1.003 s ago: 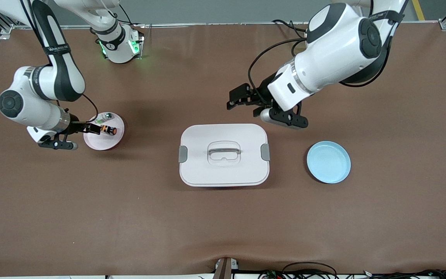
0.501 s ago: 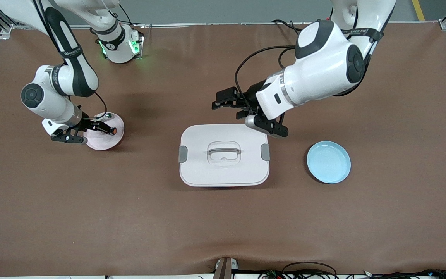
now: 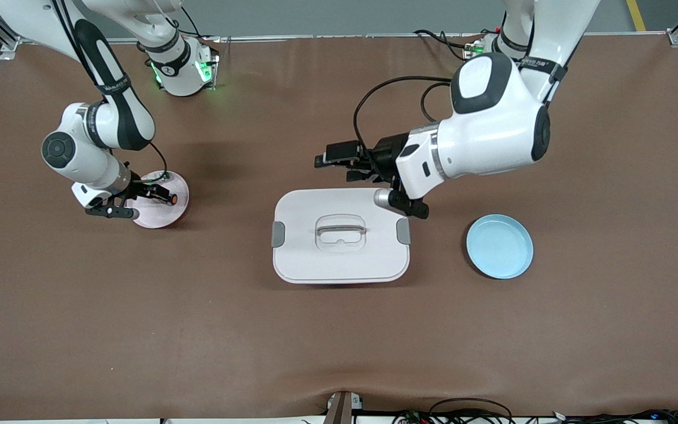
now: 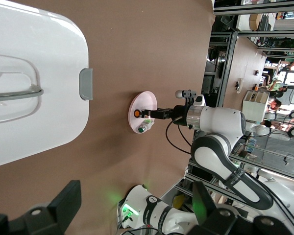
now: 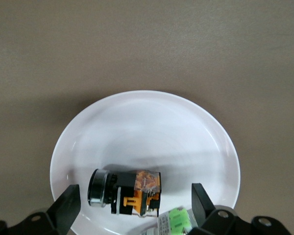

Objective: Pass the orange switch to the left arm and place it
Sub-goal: 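Close the right gripper on the orange switch on the white plate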

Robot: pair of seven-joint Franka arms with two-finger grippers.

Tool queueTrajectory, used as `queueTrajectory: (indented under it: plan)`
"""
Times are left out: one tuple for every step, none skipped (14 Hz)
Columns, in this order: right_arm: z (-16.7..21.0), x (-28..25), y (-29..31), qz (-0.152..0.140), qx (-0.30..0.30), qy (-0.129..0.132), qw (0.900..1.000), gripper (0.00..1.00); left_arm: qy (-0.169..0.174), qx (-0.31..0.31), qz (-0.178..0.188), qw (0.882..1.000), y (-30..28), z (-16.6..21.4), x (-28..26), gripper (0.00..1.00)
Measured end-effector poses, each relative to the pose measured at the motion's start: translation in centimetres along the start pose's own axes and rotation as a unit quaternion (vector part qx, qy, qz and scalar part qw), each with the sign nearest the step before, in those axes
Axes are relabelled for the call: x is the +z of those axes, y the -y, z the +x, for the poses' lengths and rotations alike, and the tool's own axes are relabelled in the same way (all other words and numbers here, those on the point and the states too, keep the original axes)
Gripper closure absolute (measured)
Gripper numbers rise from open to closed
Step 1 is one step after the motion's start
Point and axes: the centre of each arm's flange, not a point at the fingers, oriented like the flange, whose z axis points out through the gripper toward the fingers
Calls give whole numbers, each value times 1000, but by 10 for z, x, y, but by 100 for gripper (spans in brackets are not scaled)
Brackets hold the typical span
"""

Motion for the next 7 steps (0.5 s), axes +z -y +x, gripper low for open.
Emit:
queueTrajectory:
  plan:
    - [0,5,1,0,-1,1,1000,0,2,-4,-1,1000,4,2,2,0]
    - [0,9,2,-1,-2,3,1000,0,2,-5,-1,1000,5,3,3,0]
    - [0,12,2,-1,-2,5,1000,0,1,-4,-2,1000,4,3,2,0]
    - [0,14,2,-1,-2,5,1000,0,1,-3,-3,1000,3,4,1,0]
    - [-1,16,2,-2,-2,7,1000,0,0,-3,-3,1000,2,4,0,0]
    - [-1,18,2,-2,-2,8,1000,0,0,-3,-3,1000,2,4,0,0]
    - [-1,20,3,-2,-2,8,1000,0,0,-2,-3,1000,2,4,0,0]
